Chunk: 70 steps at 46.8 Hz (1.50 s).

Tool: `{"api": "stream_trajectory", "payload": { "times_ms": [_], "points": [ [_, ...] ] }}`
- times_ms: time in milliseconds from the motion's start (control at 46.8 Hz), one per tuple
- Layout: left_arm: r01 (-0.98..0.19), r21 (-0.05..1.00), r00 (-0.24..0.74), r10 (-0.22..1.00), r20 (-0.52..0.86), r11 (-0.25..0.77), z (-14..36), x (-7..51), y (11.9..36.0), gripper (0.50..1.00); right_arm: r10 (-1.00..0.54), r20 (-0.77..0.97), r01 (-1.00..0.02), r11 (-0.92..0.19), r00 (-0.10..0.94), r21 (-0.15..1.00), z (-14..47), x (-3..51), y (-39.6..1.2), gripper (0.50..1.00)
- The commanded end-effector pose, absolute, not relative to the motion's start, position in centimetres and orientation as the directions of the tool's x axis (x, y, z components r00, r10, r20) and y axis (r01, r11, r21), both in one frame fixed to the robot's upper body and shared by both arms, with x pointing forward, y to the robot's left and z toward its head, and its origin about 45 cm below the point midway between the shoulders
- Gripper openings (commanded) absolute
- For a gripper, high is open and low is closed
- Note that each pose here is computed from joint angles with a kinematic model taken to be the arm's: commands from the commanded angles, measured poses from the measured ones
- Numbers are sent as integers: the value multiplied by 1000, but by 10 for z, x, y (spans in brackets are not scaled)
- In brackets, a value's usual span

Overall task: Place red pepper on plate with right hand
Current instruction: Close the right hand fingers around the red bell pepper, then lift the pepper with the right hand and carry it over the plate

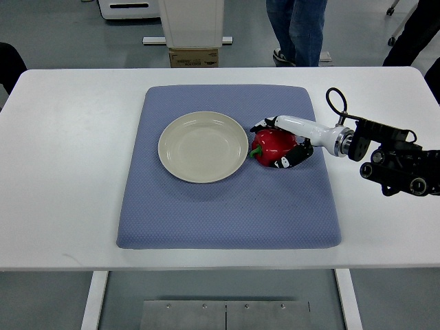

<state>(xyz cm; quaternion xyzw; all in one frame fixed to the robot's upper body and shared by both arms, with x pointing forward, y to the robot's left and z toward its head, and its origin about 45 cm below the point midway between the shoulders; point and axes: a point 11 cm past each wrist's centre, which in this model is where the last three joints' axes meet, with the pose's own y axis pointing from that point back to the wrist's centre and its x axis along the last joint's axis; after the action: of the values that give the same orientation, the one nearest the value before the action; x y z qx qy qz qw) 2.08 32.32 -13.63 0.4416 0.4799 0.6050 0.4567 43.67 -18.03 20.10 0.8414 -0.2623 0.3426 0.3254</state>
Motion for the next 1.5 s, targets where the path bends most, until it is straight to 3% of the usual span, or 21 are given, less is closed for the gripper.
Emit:
{"api": "stream_trajectory", "payload": {
  "times_ms": [0, 43, 107, 171, 214, 748, 1325, 1474],
  "points": [
    [-129, 984, -192, 977, 96, -122, -136, 21, 323, 1000, -219, 750, -670, -644, 624, 369, 200, 438, -183, 765],
    [-129, 984, -194, 976, 96, -122, -136, 21, 323, 1000, -219, 751, -671, -643, 622, 368, 199, 439, -183, 749],
    [-129, 984, -192, 977, 96, -122, -136, 21, 323, 1000, -222, 750, -670, -647, 623, 364, 198, 439, -183, 678],
    [-129, 984, -194, 976, 94, -121, -136, 21, 323, 1000, -222, 752, -673, -644, 620, 364, 198, 440, -185, 588],
    [-127, 984, -194, 976, 96, -122, -136, 21, 323, 1000, -223, 753, -675, -641, 619, 365, 198, 441, -186, 500],
    [-129, 984, -192, 977, 96, -122, -136, 21, 323, 1000, -237, 807, -700, -660, 540, 275, 255, 466, -167, 500],
    [-129, 984, -192, 977, 96, -122, -136, 21, 323, 1000, -151, 778, -525, -812, 609, 253, 257, 431, -25, 500],
    [-129, 984, -194, 976, 96, -122, -136, 21, 323, 1000, -163, 764, -526, -811, 624, 257, 252, 428, -14, 500]
  ]
}}
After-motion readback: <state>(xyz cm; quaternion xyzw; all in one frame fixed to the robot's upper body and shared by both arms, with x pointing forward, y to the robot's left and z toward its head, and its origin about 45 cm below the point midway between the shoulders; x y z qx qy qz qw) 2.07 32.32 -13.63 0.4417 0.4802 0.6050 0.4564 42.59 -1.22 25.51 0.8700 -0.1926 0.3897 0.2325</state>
